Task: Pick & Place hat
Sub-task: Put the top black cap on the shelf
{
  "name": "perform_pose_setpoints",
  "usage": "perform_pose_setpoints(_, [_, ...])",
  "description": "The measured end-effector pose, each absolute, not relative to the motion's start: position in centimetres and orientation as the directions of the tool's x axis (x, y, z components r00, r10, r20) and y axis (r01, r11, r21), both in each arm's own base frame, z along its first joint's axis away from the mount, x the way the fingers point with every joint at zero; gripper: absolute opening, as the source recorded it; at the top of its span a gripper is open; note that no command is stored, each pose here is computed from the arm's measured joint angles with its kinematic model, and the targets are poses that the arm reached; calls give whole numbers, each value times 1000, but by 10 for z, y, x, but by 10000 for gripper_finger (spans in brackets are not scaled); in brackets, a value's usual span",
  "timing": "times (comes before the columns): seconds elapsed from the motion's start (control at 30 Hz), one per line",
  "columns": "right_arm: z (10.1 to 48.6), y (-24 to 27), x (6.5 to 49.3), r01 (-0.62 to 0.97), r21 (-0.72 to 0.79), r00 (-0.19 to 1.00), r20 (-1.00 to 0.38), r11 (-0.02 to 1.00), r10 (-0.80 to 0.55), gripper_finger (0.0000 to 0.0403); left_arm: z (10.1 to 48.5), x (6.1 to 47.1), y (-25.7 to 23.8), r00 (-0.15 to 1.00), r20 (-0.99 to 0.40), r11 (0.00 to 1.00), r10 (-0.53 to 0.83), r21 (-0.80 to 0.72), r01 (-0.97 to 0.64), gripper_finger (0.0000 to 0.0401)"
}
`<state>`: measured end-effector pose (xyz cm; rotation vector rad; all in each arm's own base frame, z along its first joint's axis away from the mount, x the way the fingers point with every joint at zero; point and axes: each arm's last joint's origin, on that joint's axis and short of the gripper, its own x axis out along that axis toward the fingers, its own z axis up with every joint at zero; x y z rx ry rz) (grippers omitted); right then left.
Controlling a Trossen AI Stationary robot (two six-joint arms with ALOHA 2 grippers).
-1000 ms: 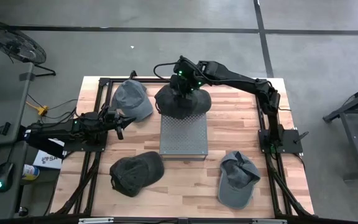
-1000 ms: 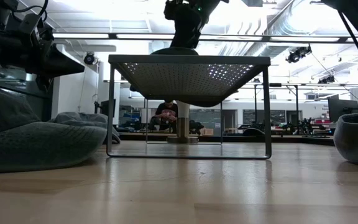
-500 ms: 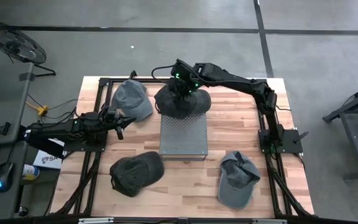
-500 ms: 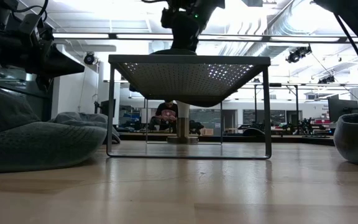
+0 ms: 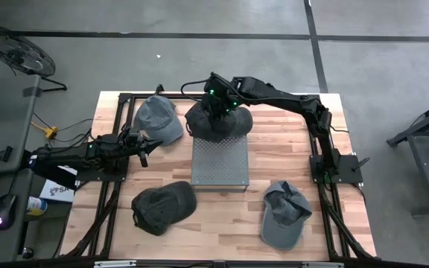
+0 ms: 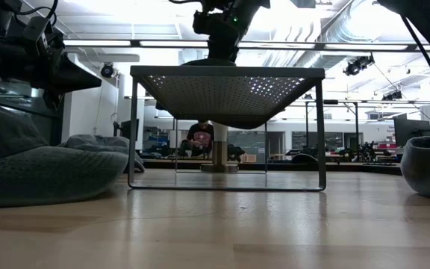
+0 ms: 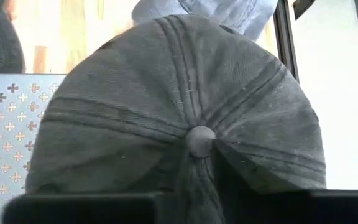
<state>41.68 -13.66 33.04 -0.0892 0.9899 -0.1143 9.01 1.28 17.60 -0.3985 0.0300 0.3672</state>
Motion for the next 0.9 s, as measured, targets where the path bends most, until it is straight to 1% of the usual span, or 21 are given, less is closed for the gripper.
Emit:
perform_pose_setpoints(0.07, [330, -135, 417, 52, -133, 544, -828, 990, -139, 20, 176, 90, 13, 934, -100, 857, 343, -374, -355, 1])
perform_pose_setpoints(0.13, [330, -134, 418, 50, -133, 544, -828, 990, -138, 5, 176, 90, 13, 934, -100, 857, 343, -374, -355, 1])
perform_pose_setpoints(0.3, [332, -127, 417, 40, -129, 537, -834, 991, -130, 1, 176, 90, 13, 934, -100, 857, 343, -374, -355, 1])
perform_pose_setpoints(0.47, [345, -114, 412, 34, -133, 555, -822, 991, -129, 1, 176, 90, 13, 934, -100, 857, 343, -374, -355, 1])
perform_pose_setpoints(0.6, [356, -107, 411, 90, -207, 580, -784, 974, -220, 3, 176, 90, 13, 934, -100, 857, 343, -374, -355, 1])
perform_pose_setpoints(0.67, [357, -108, 410, 106, -250, 569, -779, 962, -265, 14, 176, 90, 13, 934, -100, 857, 343, -374, -355, 1])
perform_pose_setpoints(0.73, [356, -112, 410, 122, -272, 556, -778, 954, -293, 36, 176, 90, 13, 934, -100, 857, 343, -374, -355, 1])
perform_pose_setpoints(0.8, [355, -117, 409, 127, -267, 551, -782, 955, -292, 69, 176, 90, 13, 934, -100, 857, 343, -374, -354, 1])
perform_pose_setpoints(0.9, [355, -120, 410, 132, -262, 560, -776, 956, -290, 133, 176, 90, 13, 934, -100, 857, 343, -374, -355, 1])
